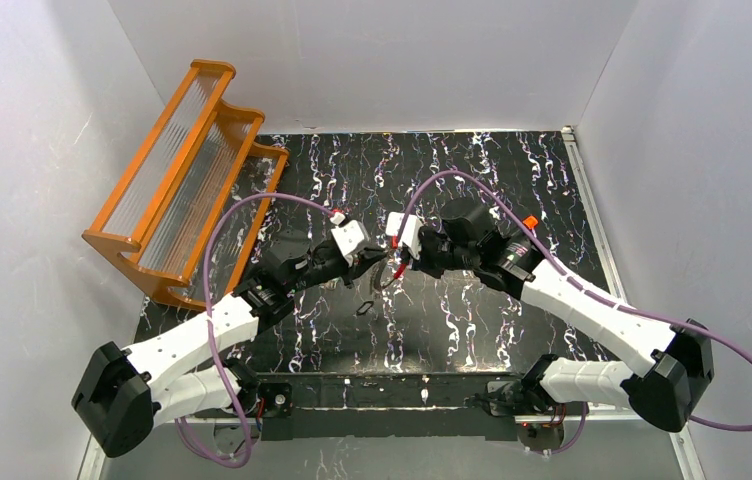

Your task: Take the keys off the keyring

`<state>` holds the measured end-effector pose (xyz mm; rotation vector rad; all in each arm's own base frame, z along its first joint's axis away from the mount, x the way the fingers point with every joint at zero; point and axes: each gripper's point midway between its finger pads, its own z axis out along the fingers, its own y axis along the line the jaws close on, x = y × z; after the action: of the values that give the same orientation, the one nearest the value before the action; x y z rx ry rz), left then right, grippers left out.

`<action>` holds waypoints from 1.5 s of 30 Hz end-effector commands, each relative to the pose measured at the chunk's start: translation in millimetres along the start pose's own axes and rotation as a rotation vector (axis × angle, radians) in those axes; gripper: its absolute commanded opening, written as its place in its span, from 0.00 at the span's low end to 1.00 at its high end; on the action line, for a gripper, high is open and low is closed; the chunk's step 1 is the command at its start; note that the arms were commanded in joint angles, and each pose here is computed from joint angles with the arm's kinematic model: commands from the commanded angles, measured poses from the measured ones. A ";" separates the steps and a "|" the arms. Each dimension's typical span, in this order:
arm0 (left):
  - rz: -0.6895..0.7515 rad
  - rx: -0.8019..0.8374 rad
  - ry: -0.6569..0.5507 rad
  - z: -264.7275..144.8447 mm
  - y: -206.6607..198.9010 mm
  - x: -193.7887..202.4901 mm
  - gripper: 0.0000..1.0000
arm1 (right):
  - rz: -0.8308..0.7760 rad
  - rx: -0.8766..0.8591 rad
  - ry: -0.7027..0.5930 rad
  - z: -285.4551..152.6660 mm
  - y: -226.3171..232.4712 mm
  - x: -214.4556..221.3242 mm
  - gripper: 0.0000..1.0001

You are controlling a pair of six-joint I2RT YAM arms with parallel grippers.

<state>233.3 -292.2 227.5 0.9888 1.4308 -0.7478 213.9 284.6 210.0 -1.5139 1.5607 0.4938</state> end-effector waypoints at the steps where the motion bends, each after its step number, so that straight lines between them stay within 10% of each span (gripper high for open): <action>1: -0.006 -0.043 -0.047 -5.3 11.1 -8.7 0.00 | 0.100 -0.048 -0.039 5.1 13.1 0.4 0.01; 20: -0.163 -0.028 -0.152 1.0 4.1 -17.0 0.00 | 0.222 -0.059 -0.089 22.4 19.9 18.9 0.01; 45: -0.027 -0.152 0.041 -2.7 31.1 13.7 0.00 | 0.177 -0.114 -0.109 4.3 26.0 1.6 0.01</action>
<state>234.5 -290.4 207.5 0.9251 1.5108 -0.7848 202.2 291.7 180.6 -1.3787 1.6493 0.7193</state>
